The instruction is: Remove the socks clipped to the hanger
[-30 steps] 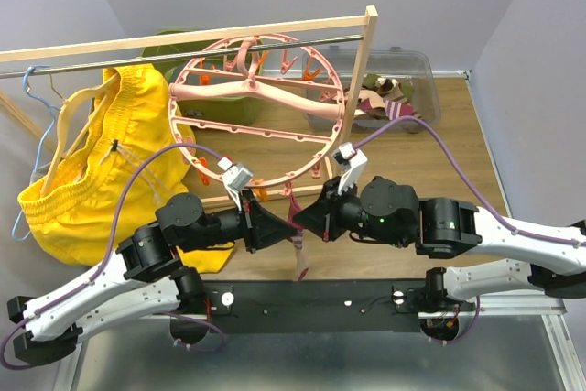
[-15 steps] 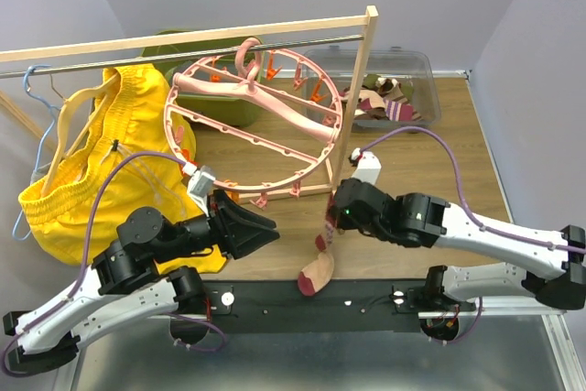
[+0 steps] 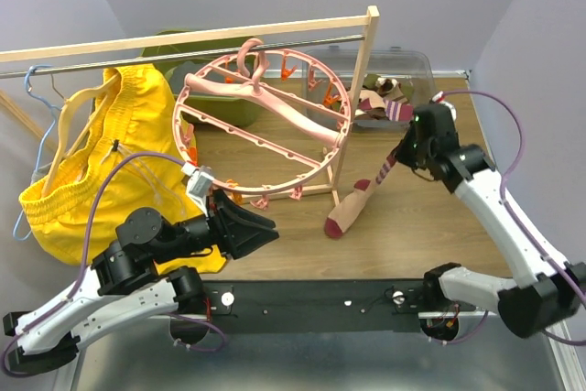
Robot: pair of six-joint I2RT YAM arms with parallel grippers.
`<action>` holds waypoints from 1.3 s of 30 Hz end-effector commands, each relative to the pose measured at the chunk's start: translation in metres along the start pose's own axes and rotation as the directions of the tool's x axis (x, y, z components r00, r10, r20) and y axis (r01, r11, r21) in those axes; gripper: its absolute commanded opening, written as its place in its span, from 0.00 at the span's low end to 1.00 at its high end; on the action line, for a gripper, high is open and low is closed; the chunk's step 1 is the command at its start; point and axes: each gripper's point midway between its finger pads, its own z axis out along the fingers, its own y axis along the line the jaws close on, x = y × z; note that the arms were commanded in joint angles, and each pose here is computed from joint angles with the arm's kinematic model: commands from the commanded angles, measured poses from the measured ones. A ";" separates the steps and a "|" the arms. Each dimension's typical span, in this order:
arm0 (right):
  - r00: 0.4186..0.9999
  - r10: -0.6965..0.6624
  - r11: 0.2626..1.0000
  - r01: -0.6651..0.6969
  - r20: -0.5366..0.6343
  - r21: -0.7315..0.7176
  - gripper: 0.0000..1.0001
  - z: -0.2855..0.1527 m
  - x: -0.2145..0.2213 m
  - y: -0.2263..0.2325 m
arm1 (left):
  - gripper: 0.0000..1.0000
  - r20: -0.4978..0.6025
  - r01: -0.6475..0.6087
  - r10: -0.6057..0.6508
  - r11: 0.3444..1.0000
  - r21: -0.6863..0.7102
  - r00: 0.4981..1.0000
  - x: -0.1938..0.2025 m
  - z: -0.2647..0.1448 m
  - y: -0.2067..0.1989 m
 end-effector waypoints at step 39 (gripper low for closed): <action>0.995 -0.062 0.974 0.043 -0.077 -0.224 1.00 0.094 -0.110 0.034 | 0.50 0.084 -0.218 0.206 0.962 0.162 0.975 0.018 0.001 0.003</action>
